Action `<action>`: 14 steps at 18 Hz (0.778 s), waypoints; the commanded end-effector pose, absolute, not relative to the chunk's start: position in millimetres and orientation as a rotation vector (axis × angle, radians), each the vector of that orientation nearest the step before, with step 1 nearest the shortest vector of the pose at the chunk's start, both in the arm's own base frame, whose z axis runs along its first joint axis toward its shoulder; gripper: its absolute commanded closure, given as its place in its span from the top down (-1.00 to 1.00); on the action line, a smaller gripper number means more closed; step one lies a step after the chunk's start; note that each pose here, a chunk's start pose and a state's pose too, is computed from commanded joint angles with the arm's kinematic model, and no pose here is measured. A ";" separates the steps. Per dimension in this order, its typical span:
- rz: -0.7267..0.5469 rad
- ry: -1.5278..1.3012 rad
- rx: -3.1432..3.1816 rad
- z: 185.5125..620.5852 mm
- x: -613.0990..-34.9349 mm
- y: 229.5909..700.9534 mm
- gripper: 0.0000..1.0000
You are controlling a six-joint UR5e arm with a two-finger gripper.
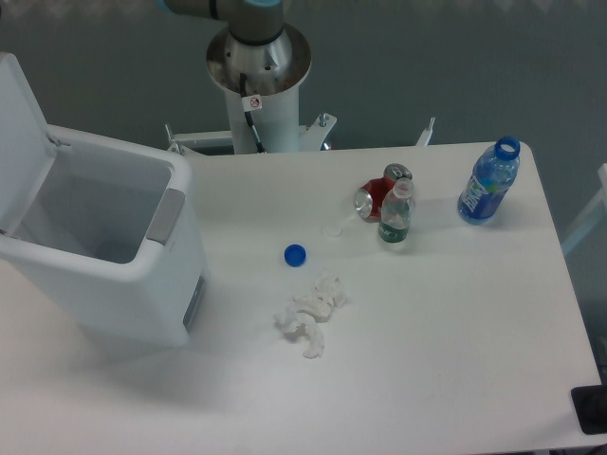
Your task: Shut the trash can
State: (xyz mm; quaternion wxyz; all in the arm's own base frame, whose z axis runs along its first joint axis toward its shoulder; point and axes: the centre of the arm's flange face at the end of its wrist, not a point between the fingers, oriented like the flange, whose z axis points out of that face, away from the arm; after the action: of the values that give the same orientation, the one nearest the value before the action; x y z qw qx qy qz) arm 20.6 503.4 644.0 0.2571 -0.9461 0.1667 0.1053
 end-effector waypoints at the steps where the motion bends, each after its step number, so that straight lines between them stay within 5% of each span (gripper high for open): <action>1: 0.287 0.450 -2.570 642.0 19.1 505.5 -1.00; 14: 0.309 0.289 -2.615 633.5 -36.5 506.8 -1.00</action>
State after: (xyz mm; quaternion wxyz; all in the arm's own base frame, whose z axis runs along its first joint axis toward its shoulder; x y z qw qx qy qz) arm -36.5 506.8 633.5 0.2440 -0.9573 0.1057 0.1132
